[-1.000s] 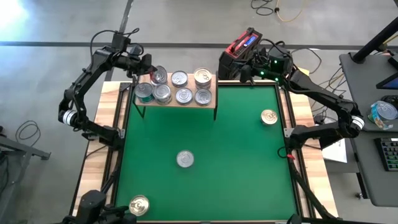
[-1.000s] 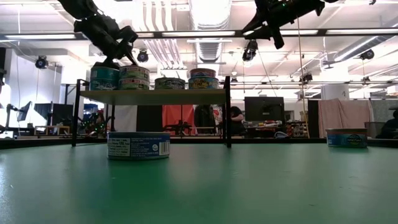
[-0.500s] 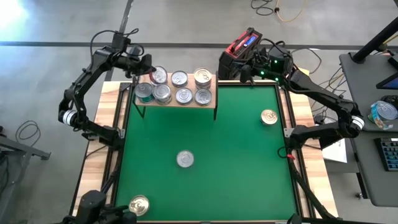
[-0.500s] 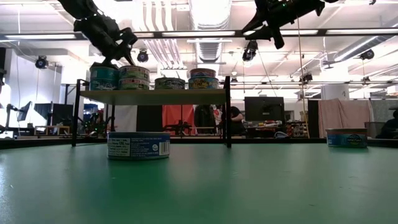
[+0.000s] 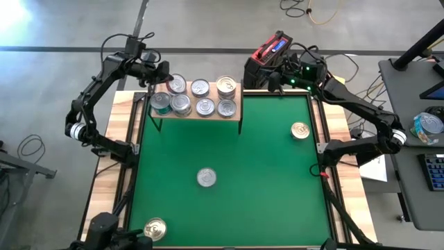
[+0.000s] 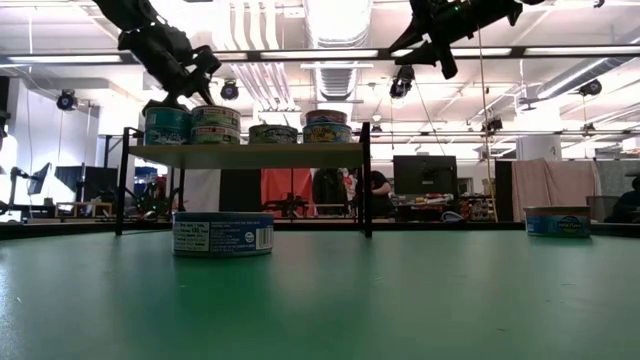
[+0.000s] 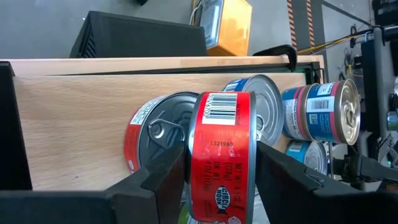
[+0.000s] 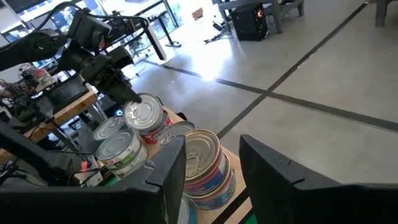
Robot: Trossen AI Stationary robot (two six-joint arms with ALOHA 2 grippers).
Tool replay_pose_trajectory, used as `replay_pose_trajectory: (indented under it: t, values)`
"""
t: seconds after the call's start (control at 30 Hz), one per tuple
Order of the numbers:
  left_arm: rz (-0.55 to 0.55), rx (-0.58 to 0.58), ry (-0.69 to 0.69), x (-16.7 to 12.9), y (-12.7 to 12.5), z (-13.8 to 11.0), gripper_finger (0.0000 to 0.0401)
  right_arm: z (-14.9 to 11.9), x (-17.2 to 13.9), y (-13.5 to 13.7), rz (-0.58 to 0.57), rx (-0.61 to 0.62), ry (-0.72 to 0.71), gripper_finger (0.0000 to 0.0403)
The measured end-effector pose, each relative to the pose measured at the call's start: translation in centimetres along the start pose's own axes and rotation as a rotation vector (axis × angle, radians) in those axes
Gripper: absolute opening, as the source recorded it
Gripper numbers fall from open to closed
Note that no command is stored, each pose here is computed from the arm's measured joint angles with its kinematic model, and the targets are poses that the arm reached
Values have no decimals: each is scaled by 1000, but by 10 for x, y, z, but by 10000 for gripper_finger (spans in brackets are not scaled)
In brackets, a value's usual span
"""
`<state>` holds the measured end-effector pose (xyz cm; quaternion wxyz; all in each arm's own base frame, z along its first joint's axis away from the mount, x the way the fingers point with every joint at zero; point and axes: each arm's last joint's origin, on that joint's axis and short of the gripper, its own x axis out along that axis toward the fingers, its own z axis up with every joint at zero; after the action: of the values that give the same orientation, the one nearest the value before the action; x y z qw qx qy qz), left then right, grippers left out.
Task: Stack canned seafood by type on shelf
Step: Stack the red tuna can on top of the red tuna can on the shelf
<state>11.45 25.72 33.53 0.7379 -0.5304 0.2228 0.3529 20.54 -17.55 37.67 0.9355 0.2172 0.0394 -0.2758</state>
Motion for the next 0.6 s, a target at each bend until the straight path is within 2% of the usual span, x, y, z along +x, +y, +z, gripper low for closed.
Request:
replay_pose_trajectory:
  t: [0.6]
  values:
    - [0,2,0,0,0,0,165,0,0,0,0,-2,0,145]
